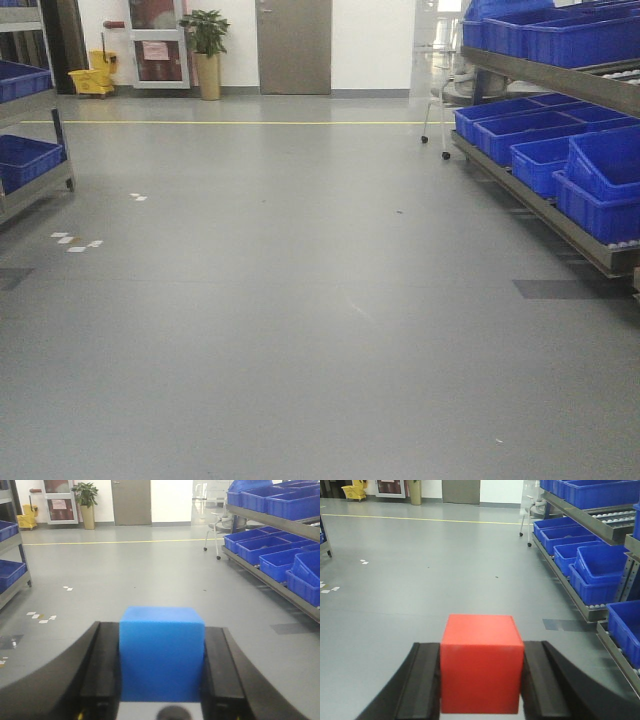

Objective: Sort and place red and blue blocks on shelf
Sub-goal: 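Drive the base away from the table carrying both cubes, then drive along the aisle toward the shelf of blue bins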

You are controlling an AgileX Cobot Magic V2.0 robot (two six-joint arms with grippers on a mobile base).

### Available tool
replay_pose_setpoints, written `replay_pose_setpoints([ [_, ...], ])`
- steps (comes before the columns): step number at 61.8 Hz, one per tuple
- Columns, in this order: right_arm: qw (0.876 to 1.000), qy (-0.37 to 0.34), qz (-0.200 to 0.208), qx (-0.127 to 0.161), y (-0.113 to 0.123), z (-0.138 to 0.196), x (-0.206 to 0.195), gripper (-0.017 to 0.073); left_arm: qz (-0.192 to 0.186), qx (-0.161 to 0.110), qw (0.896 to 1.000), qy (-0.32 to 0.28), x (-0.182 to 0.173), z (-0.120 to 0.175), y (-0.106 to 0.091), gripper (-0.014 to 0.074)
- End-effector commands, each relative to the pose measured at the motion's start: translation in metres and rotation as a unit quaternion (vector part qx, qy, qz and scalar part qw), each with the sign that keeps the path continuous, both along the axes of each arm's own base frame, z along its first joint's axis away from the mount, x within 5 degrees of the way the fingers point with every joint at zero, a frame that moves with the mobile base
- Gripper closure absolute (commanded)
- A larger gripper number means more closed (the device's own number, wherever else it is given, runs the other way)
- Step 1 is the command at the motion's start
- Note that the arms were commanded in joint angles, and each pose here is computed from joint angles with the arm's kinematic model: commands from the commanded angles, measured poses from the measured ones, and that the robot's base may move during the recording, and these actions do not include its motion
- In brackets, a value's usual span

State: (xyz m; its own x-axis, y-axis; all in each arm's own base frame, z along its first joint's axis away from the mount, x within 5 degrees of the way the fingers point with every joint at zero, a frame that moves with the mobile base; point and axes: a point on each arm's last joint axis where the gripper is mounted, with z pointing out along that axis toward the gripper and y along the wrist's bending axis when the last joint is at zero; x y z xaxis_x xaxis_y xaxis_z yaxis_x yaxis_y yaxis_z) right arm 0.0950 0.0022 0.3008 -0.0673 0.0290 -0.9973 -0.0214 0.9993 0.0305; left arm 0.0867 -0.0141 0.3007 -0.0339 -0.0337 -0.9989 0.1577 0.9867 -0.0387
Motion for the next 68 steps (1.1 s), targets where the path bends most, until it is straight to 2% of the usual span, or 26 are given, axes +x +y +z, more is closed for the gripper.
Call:
replay_pose_setpoints([
  [1, 0.998, -0.058, -0.006, 0.0, -0.0011, 0.0176, -0.0005, 0.0511, 0.008, -0.011, 0.998, -0.055, -0.0008, 0.0184, 0.0015, 0.0468],
  [68, 0.998, -0.058, -0.006, 0.0, -0.0011, 0.0176, -0.0005, 0.0511, 0.008, -0.011, 0.998, -0.055, -0.0008, 0.0184, 0.0015, 0.0468],
])
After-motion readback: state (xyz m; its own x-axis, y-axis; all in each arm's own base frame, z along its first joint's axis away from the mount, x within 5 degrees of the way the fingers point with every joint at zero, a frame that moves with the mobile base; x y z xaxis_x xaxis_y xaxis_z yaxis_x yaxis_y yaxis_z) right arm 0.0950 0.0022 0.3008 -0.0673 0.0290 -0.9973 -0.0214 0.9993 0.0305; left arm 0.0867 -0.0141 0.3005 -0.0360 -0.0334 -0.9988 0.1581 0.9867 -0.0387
